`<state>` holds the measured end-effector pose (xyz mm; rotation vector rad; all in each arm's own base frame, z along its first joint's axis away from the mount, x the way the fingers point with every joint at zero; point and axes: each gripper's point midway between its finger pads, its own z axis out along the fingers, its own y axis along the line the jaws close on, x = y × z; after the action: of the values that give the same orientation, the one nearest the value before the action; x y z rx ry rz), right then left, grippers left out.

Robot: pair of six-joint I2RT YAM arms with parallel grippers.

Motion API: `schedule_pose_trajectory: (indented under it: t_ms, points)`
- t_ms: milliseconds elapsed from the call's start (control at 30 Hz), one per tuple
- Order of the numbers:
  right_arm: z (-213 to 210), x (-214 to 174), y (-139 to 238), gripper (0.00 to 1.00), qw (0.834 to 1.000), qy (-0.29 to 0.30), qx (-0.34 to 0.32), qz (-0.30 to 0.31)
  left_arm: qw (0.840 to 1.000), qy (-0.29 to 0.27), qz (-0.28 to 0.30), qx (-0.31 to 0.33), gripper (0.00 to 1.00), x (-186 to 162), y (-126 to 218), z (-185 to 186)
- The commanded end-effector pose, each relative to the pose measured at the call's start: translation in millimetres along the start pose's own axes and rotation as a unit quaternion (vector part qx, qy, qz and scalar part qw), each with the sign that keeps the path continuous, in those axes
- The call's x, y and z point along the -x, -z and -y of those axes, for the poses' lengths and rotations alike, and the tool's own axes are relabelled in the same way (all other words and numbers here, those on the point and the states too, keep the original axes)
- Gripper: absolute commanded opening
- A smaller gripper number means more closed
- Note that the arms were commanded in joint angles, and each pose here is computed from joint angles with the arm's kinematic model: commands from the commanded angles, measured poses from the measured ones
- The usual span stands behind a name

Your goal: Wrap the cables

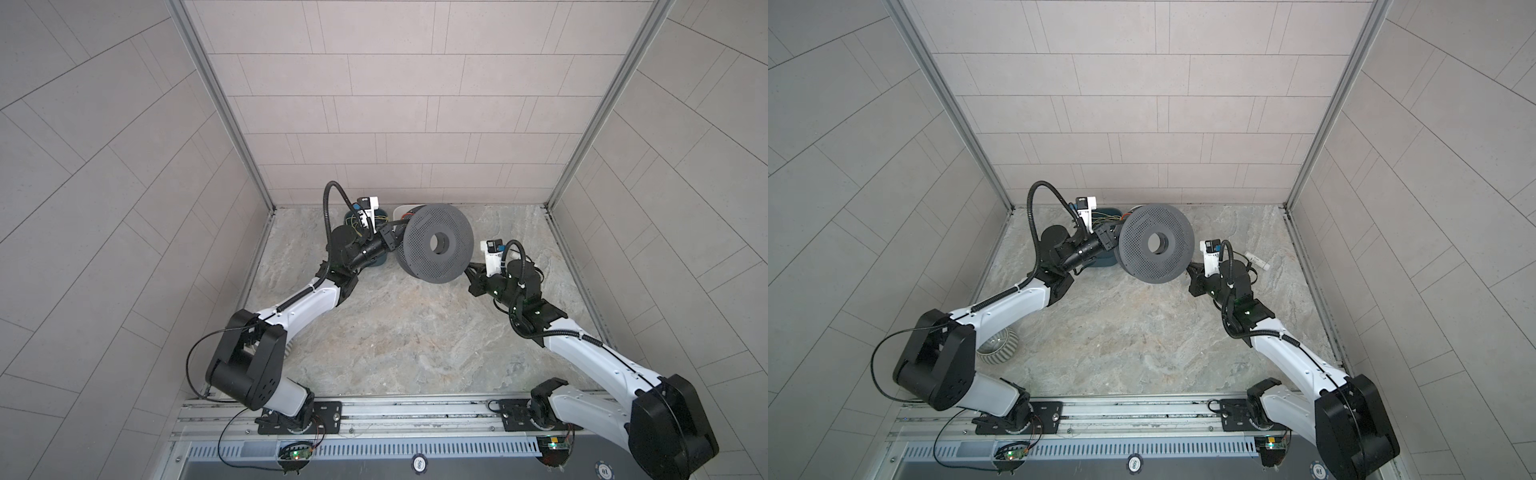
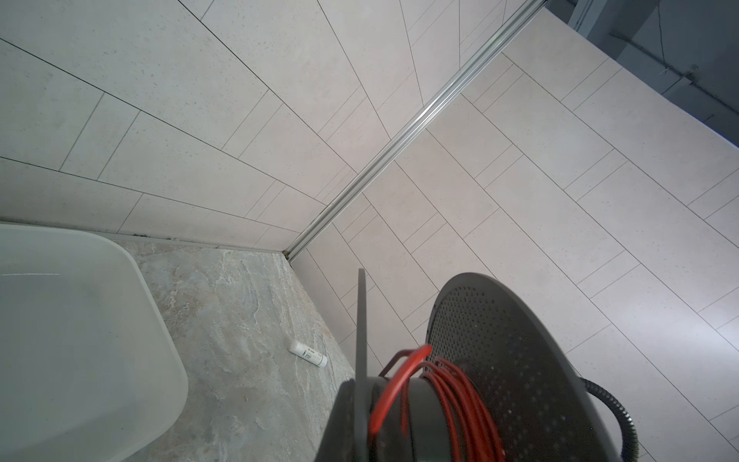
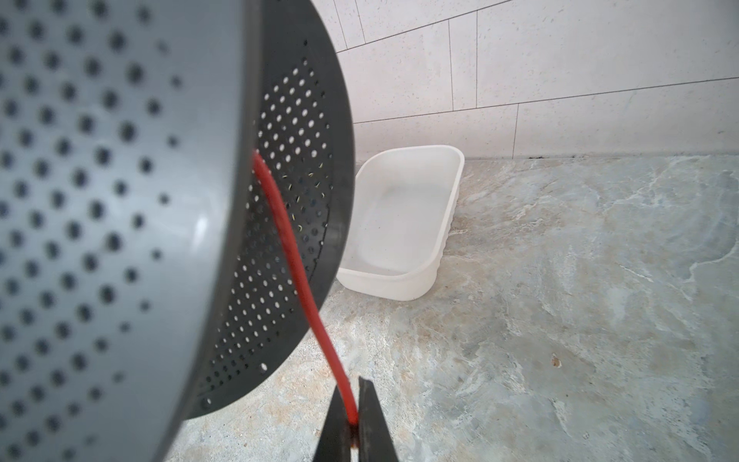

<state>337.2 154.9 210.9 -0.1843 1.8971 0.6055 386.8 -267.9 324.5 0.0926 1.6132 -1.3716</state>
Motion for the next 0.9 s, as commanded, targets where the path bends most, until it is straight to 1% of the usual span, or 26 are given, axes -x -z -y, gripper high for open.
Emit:
schedule_pose_trajectory:
  t_ms: [0,167,400,600,767,867]
  points:
    - [-3,8,10,0.01,1.0,-0.018,0.002,0.014,0.998,-0.015,0.052,-0.027,0.0,26,0,22]
    - [-1,-1,19,0.01,0.999,-0.045,-0.009,-0.01,0.999,0.007,0.046,0.002,0.0,10,-5,1]
    - [10,-28,29,0.0,0.993,-0.096,-0.04,-0.049,0.998,0.036,0.037,0.03,0.0,-17,-13,-20]
    - [20,-50,34,0.0,0.988,-0.122,-0.062,-0.071,0.995,0.064,0.034,0.065,0.0,-45,-17,-45]
    - [27,-68,35,0.0,0.984,-0.134,-0.076,-0.087,0.992,0.083,0.044,0.088,0.0,-58,-19,-67]
    - [33,-77,36,0.0,0.982,-0.135,-0.09,-0.096,0.991,0.089,0.042,0.089,0.0,-69,-21,-75]
